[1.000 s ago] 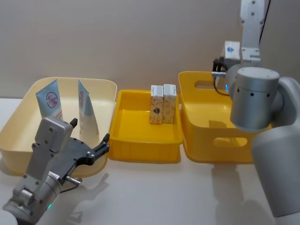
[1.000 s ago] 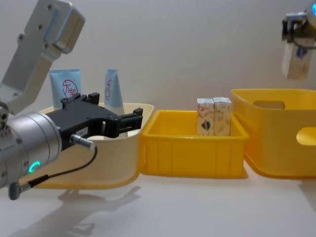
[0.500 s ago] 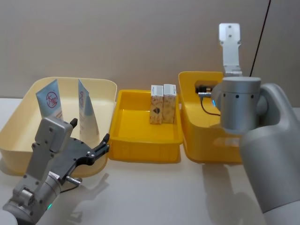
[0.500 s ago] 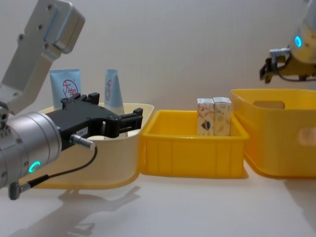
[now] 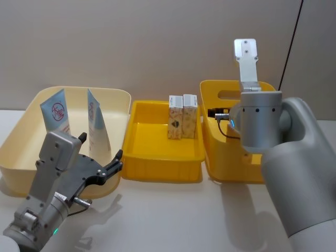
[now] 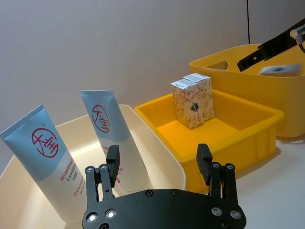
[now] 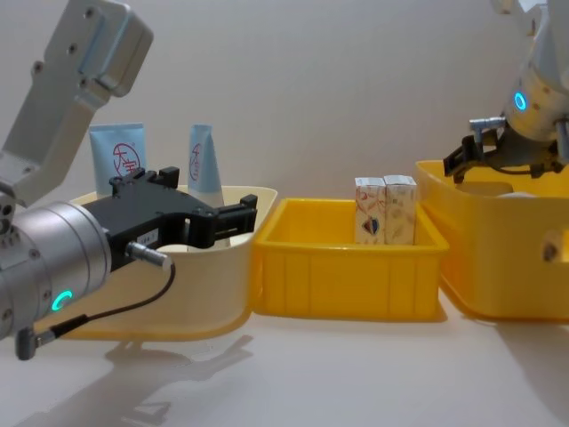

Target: Bimanual collaborative sorting of washing and personal care products

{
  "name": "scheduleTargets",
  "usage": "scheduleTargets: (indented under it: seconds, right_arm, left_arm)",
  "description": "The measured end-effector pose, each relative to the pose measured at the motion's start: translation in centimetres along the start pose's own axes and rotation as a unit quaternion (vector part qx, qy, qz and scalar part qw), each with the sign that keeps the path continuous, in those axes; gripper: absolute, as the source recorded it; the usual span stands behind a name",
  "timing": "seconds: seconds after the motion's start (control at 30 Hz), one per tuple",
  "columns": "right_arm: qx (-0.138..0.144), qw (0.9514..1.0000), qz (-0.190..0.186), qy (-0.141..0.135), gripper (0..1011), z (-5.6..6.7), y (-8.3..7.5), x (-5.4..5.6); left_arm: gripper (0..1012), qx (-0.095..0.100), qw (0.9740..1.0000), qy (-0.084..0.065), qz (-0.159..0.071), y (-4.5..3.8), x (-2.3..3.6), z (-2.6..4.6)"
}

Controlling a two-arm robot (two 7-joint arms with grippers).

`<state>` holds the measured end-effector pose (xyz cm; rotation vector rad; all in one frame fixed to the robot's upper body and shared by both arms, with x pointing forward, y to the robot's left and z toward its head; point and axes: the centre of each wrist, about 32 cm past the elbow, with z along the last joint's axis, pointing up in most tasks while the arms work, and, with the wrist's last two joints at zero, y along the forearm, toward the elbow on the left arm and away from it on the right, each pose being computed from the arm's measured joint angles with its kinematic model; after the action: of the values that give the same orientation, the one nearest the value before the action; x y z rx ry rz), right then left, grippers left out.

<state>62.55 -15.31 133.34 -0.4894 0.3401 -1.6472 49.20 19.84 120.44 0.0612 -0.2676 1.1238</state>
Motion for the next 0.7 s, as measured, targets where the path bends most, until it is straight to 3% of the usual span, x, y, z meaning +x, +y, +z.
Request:
scheduleTargets:
  seconds: [0.7]
  right_arm:
    - [-0.016,0.9998,0.005,-0.004,1001,-0.21,0.41,-0.25]
  left_arm:
    - [1003,0.000,1.0000,0.000,0.000,0.00,0.00,0.00]
